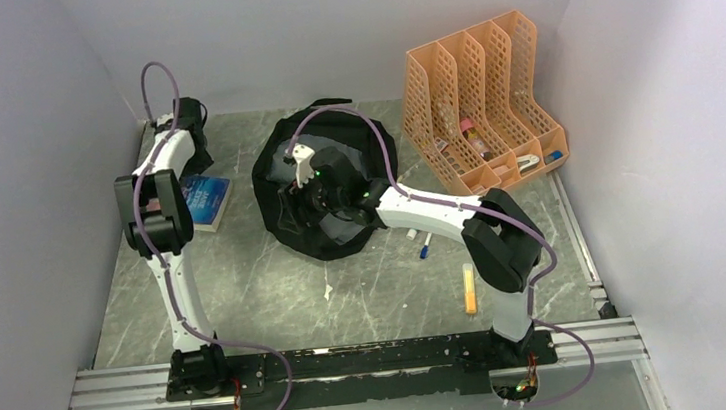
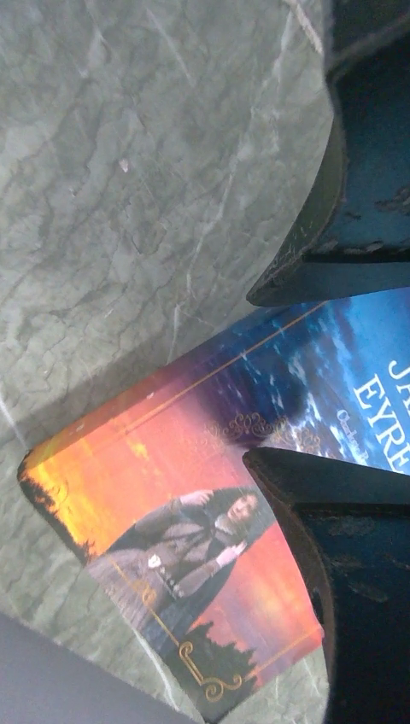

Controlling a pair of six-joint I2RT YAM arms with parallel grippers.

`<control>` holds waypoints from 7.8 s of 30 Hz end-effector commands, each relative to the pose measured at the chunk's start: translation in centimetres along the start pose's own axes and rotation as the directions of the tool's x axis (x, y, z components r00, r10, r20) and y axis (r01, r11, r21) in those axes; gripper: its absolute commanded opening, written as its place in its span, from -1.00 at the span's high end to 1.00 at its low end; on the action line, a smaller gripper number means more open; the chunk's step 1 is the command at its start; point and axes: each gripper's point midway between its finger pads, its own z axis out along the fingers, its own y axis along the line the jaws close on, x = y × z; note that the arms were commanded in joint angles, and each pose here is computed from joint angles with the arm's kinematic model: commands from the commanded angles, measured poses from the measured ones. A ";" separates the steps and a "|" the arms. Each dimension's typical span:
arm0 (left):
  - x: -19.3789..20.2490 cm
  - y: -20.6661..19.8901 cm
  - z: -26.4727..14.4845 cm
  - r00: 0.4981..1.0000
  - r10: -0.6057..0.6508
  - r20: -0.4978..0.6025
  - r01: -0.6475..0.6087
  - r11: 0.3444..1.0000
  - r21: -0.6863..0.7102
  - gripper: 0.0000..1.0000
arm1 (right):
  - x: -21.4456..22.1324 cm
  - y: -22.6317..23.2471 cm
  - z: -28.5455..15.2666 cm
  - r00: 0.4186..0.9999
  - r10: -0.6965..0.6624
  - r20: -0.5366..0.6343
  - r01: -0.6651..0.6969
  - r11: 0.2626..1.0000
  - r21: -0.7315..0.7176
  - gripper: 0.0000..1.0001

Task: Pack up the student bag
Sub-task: Adjust the book at the center of the board.

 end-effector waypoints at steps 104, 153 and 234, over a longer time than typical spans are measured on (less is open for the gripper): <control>9.8 6.3 -9.0 0.976 -0.162 -0.148 0.188 0.966 0.178 -0.18 | -1.3 -0.9 -1.8 0.999 0.040 0.031 -0.039 0.999 -0.033 -0.32; 22.8 14.1 -7.7 0.920 -0.258 -0.294 0.300 0.948 0.106 -0.28 | 1.6 2.7 0.7 0.986 0.128 -0.108 -0.142 0.982 -0.127 -0.31; 30.4 12.7 -11.7 0.842 -0.129 -0.523 0.253 0.952 0.173 -0.01 | 16.4 -9.7 8.2 0.799 0.542 -0.262 -0.374 0.788 0.489 -0.48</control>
